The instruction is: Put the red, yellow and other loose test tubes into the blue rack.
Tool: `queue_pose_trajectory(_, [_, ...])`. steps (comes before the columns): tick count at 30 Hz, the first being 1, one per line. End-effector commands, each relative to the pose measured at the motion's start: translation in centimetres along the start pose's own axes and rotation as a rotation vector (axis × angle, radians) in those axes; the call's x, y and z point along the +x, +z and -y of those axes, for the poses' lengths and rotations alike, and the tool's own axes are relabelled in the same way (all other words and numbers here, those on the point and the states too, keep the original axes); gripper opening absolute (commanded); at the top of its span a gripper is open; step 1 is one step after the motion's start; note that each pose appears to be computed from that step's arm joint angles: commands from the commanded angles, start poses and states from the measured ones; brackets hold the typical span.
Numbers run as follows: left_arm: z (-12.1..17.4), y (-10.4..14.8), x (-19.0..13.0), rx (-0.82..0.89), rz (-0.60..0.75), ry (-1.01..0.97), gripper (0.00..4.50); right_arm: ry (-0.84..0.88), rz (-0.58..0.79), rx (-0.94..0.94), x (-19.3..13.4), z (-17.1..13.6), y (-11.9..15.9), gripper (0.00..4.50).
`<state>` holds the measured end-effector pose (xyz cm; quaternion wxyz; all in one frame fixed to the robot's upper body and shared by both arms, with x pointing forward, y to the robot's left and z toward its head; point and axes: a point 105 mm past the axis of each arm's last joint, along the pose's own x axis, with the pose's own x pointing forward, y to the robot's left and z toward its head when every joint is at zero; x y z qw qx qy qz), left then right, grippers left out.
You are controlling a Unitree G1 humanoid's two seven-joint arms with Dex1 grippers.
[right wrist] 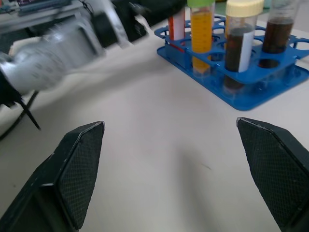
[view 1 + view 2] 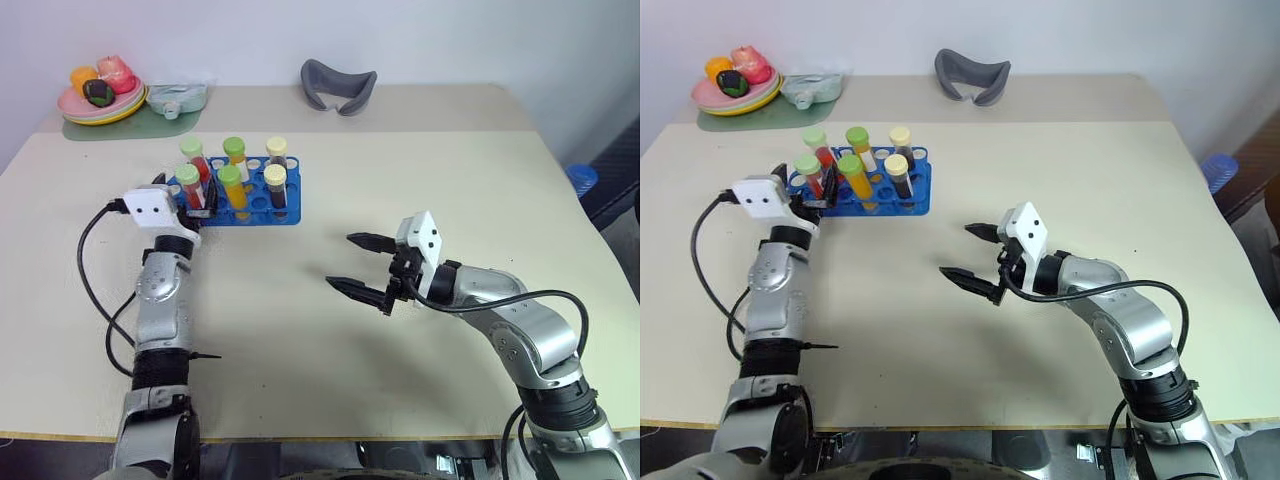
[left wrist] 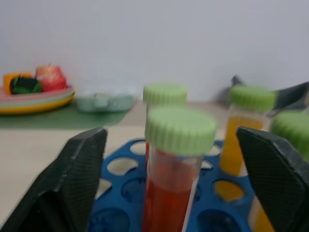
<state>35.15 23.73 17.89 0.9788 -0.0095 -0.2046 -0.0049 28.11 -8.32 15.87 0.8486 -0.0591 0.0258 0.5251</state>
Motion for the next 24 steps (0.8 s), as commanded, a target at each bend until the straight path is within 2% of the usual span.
queue_pose_trajectory(1, [-1.4, 3.8, -2.1, 0.018, 0.047, -0.072, 4.42, -0.034, 0.002, -0.046, -1.7, 1.3, 0.8, 4.5])
queue_pose_trajectory(6, [-3.5, 3.7, -7.5, 0.113, -0.157, -0.216, 4.42, -0.136, -0.074, -0.062, -5.4, 4.0, 0.1, 4.5])
queue_pose_trajectory(9, [-5.5, 3.7, -9.7, 0.134, -0.239, -0.203, 4.42, -0.201, -0.105, -0.06, -7.6, 5.5, -0.1, 4.5])
queue_pose_trajectory(14, [-7.2, 3.7, -11.1, 0.167, -0.285, -0.17, 4.42, -0.259, -0.132, -0.057, -9.5, 6.9, -0.6, 4.5])
queue_pose_trajectory(24, [-5.3, 2.6, -11.9, 0.138, -0.308, -0.185, 4.42, -0.257, -0.121, -0.053, -8.9, 7.7, -1.1, 4.5])
